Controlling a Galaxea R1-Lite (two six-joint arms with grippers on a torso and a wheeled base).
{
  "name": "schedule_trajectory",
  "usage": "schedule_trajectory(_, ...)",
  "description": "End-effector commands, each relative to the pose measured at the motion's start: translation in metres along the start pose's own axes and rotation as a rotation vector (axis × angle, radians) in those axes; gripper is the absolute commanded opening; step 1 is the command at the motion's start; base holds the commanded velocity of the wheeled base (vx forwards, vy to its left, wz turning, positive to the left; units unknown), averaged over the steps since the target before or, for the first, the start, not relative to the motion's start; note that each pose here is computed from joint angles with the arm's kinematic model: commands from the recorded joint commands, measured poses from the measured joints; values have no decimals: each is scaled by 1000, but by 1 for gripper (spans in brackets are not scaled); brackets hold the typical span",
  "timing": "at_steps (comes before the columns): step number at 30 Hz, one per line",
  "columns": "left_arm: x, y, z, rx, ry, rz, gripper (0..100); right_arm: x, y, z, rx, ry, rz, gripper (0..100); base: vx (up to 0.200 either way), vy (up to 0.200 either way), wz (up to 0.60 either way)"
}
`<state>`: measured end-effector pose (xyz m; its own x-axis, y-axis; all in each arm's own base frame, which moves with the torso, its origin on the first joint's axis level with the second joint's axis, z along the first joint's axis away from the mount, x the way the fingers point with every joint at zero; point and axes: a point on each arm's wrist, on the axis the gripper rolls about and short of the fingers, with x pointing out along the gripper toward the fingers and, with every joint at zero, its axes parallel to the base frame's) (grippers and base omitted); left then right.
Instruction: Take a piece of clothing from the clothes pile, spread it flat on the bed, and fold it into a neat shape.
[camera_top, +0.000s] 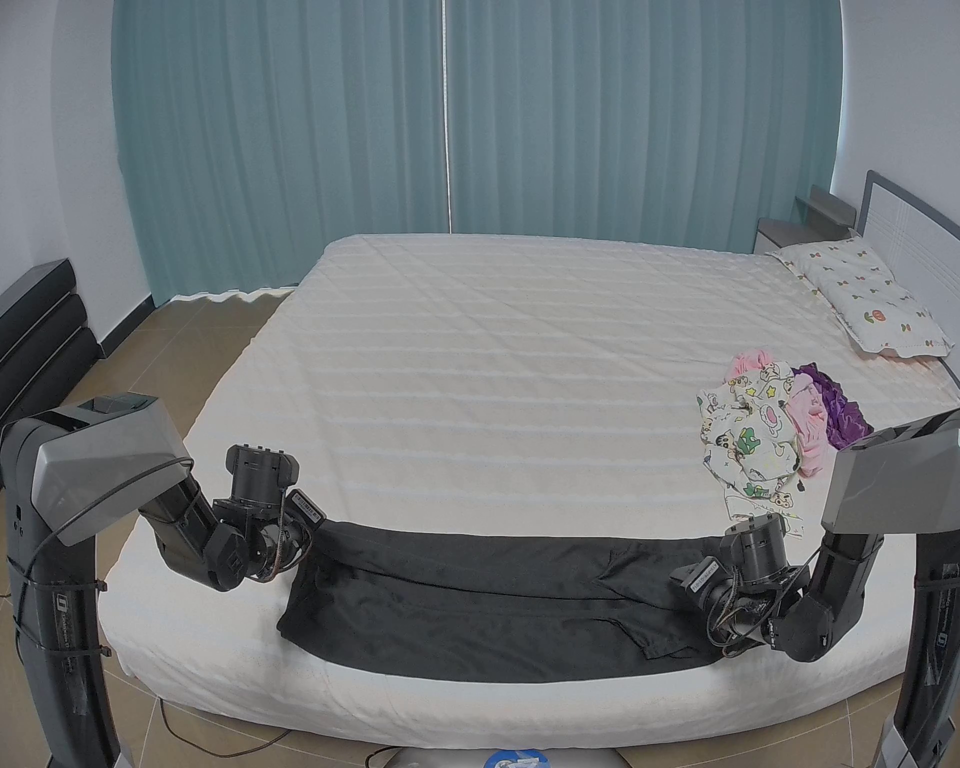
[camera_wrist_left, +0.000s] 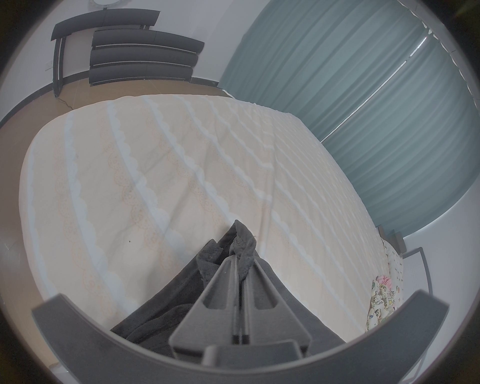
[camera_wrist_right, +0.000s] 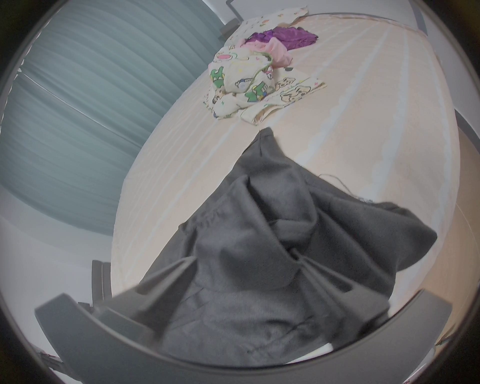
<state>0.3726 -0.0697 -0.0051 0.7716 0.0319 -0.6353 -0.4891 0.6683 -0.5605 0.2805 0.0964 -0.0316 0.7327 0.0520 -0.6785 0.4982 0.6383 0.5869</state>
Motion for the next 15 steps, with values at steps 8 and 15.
schedule_trajectory(8,-1,-1,1,-1,-4,-3,0,-6,-1,0,0,-6,0,0,0,0,0)
schedule_trajectory(15,-9,-12,10,-10,-27,-45,0,-13,17,33,66,-97,102,0,0,0,0)
